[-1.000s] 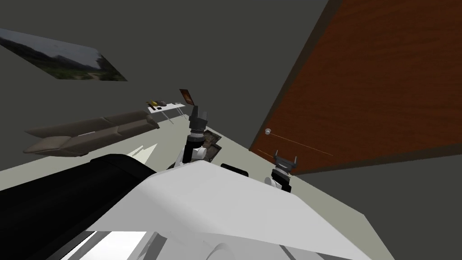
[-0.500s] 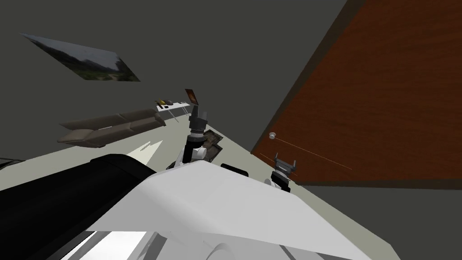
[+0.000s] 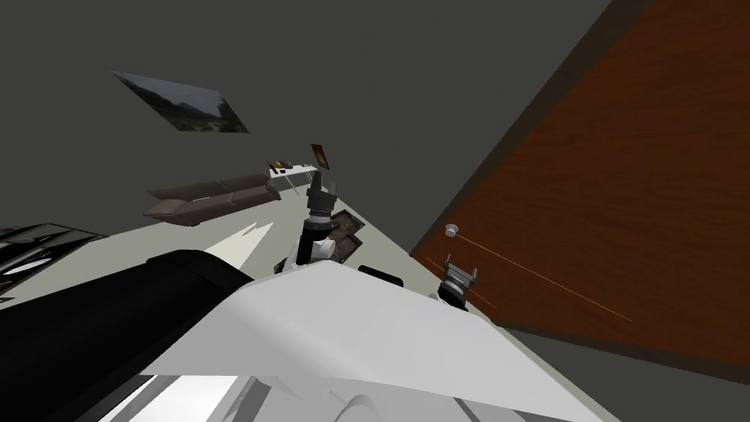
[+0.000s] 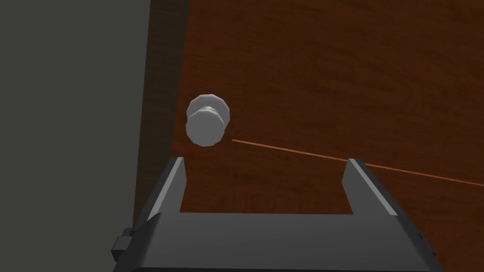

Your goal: Pull the door open

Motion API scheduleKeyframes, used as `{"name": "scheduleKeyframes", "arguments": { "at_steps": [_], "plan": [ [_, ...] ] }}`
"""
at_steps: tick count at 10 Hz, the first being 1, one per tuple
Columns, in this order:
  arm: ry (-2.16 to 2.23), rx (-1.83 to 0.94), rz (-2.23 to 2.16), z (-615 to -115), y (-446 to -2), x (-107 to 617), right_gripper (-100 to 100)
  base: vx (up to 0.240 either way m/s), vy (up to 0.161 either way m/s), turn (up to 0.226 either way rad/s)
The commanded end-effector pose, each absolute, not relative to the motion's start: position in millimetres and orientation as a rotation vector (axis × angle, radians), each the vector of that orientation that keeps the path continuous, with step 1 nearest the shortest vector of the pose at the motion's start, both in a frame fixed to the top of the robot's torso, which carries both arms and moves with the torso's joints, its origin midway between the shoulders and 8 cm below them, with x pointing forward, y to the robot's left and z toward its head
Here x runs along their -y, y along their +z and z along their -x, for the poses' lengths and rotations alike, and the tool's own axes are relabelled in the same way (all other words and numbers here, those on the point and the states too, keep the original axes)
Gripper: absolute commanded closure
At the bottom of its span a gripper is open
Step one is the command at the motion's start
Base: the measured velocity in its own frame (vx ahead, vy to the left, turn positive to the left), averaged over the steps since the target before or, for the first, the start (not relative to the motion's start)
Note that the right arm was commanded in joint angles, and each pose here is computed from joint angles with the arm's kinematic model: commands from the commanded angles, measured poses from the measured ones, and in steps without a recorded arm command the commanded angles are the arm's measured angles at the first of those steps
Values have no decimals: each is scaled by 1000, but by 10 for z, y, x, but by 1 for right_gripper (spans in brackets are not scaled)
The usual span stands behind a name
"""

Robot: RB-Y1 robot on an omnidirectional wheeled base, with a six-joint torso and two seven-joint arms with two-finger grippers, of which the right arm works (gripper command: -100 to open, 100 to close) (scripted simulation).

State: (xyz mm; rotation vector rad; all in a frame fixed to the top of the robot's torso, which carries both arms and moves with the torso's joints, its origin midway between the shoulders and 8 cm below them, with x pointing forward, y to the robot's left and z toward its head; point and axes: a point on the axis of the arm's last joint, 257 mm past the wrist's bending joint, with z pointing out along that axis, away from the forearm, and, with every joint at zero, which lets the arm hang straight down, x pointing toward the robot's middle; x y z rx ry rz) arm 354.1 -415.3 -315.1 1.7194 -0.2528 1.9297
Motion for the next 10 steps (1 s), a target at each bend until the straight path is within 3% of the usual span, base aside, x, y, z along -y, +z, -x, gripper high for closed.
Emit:
{"name": "scheduleKeyframes", "arguments": {
  "at_steps": [1,10],
  "plan": [
    [1922,319,-1754,-3471,-3297,4193,-100,129,-54,208],
    [1872,569,-1856,-3184,-3855,4296,-100,107,-58,136]
  ]
}}
